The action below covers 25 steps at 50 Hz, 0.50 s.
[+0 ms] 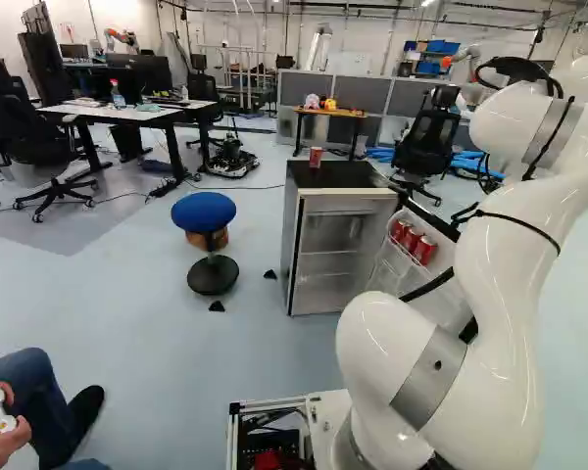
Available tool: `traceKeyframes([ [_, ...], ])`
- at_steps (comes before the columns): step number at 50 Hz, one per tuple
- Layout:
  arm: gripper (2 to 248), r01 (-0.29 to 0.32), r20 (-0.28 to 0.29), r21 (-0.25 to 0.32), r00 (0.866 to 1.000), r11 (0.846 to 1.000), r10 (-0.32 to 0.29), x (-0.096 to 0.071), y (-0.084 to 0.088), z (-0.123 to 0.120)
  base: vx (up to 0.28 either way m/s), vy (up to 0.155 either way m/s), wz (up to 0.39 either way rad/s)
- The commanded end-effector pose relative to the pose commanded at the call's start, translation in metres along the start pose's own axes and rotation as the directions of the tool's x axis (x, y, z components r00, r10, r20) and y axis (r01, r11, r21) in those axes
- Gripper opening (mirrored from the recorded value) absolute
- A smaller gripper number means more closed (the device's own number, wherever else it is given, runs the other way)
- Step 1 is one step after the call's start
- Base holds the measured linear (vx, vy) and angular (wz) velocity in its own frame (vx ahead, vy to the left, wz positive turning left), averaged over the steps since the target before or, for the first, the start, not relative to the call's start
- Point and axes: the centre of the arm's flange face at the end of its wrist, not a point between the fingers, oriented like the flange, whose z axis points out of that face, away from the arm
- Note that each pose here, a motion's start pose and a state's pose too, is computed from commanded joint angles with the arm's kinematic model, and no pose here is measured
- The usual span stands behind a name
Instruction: Grab a drink from the fridge
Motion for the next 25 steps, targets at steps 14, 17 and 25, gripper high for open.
traceKeyframes([
  [14, 247, 0.0, 0.026, -0.002, 1.0, 1.0, 0.0, -0.016, 0.0, 0.002, 0.0, 0.0, 0.0],
  [17, 247, 0.001, 0.031, -0.002, 1.0, 1.0, 0.0, -0.02, -0.001, 0.003, 0.0, 0.0, 0.0],
  [25, 247, 0.003, 0.048, -0.004, 0.999, 1.0, -0.003, -0.03, -0.003, 0.005, 0.0, 0.0, 0.0],
])
